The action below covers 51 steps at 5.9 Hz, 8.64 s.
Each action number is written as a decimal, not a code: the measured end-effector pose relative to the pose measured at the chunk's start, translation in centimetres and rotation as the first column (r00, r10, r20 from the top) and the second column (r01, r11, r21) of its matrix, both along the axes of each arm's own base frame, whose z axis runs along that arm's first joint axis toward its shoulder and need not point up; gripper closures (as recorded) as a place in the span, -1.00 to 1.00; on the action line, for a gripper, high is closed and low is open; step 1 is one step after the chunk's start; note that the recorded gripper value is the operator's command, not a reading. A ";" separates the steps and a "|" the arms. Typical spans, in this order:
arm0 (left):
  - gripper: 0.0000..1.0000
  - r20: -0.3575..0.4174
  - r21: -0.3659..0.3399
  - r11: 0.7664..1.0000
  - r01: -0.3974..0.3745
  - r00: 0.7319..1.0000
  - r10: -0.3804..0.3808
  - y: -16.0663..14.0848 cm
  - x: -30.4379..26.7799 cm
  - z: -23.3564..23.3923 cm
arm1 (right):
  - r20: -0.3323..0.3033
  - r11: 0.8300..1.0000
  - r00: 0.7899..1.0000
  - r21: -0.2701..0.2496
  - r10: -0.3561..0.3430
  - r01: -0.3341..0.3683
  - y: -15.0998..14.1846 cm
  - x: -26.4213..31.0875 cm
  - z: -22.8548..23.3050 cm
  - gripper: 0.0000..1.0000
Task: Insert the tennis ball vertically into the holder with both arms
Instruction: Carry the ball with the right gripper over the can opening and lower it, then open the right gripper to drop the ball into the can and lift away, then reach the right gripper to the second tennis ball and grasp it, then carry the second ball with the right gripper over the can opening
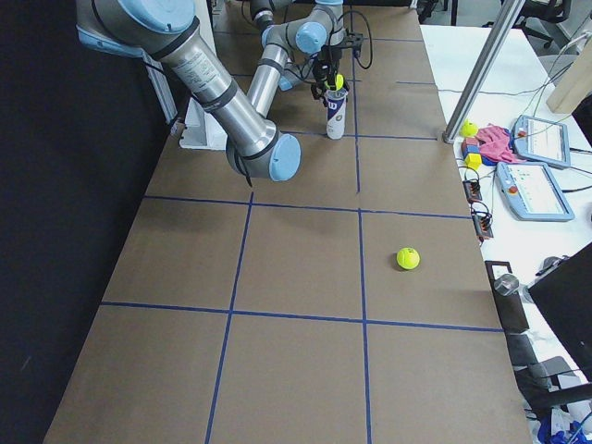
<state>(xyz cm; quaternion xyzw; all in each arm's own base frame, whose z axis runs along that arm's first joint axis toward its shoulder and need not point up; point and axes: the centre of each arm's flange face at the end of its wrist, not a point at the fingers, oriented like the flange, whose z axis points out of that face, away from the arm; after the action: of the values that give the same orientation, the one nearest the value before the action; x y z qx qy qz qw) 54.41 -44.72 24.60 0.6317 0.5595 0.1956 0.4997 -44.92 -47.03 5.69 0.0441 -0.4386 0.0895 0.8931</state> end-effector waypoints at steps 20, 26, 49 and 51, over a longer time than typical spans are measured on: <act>-0.68 -0.020 -0.068 0.998 0.013 1.000 -0.014 -0.7 -0.8 1.1 | -0.289 0.875 0.919 0.326 -0.268 0.357 -17.6 24.0 37.3 -0.98; -0.68 -0.020 -0.068 0.998 0.010 1.000 -0.011 -0.5 -0.8 1.4 | -0.427 0.780 0.844 0.385 -0.323 0.493 -22.7 25.7 52.2 -0.98; -0.67 -0.021 -0.069 0.998 0.007 1.000 -0.008 -0.3 -0.5 1.1 | -0.043 0.999 0.999 -0.043 0.004 -0.006 -2.5 -1.0 -4.3 0.43; -0.68 -0.019 -0.070 0.998 0.007 1.000 -0.009 -0.2 -0.5 1.2 | -0.051 0.999 0.999 -0.047 -0.002 0.000 -2.1 -1.4 -3.9 -1.00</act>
<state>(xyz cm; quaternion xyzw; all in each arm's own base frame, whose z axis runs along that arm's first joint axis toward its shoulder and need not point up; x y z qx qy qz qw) 53.93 -44.96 25.76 0.6180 0.5683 0.1679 0.5167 -46.30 -49.11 1.83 0.0251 -0.4136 0.0982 0.9048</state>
